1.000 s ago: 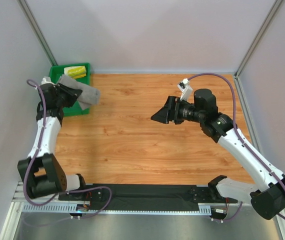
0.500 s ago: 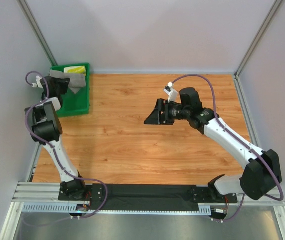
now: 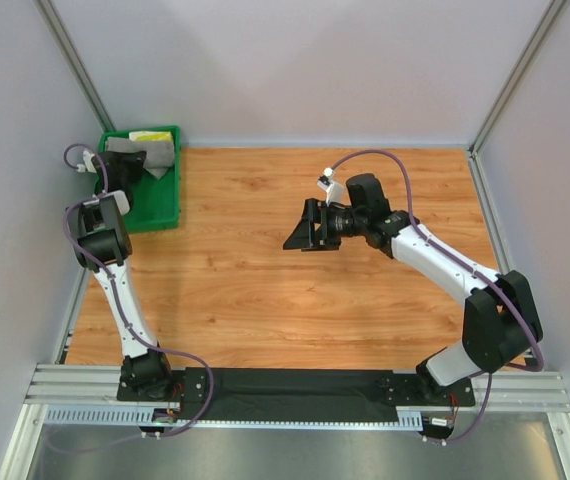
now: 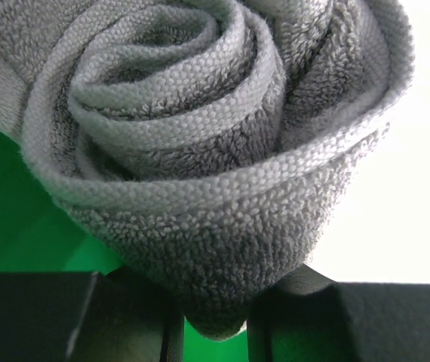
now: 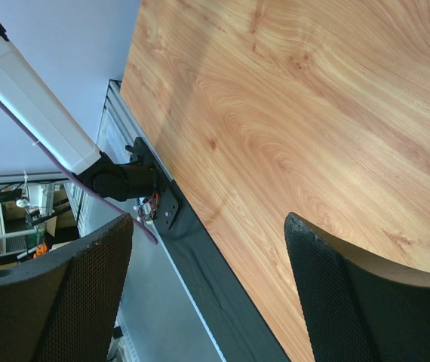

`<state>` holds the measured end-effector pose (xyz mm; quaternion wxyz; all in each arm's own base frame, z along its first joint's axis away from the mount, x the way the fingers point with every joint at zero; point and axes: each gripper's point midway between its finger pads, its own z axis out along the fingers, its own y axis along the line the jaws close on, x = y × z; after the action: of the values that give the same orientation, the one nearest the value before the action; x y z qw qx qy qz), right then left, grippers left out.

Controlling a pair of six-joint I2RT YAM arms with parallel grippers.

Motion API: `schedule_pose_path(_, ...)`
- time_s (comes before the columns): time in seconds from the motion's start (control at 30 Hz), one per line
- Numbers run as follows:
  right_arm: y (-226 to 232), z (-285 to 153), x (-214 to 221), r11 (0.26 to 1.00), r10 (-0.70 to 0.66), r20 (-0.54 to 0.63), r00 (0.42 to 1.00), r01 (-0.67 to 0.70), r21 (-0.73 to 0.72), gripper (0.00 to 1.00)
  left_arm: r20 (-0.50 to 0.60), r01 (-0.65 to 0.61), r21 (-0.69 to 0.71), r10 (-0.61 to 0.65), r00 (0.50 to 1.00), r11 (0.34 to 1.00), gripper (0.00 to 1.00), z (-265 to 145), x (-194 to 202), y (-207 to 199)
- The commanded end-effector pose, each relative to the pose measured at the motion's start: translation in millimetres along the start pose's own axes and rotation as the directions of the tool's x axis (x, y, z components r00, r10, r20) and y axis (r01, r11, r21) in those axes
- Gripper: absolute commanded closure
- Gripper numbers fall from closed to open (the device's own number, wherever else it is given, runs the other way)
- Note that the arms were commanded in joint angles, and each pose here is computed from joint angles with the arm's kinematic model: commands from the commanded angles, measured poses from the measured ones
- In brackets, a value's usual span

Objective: Roll the towels
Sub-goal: Place the rolled towel into the container

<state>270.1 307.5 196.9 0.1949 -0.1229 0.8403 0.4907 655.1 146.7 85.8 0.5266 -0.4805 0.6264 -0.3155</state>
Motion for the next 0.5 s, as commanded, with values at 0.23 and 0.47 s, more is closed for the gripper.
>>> schedule_pose_path(0.23, 12.9, -2.2, -14.4, 0.997, -0.058, 0.028, 0.998, 0.059, -0.045, 0.19, -0.070, 0.056, 0.040, -0.054, 0.996, 0.998, 0.83, 16.4, 7.5, -7.1)
schedule_pose_path(0.47, 21.1, -14.9, -8.8, 0.997, -0.063, 0.052, 0.997, 0.066, -0.047, 0.19, -0.194, 0.146, -0.019, -0.147, 0.970, 0.989, 0.31, -6.0, 18.1, 5.7)
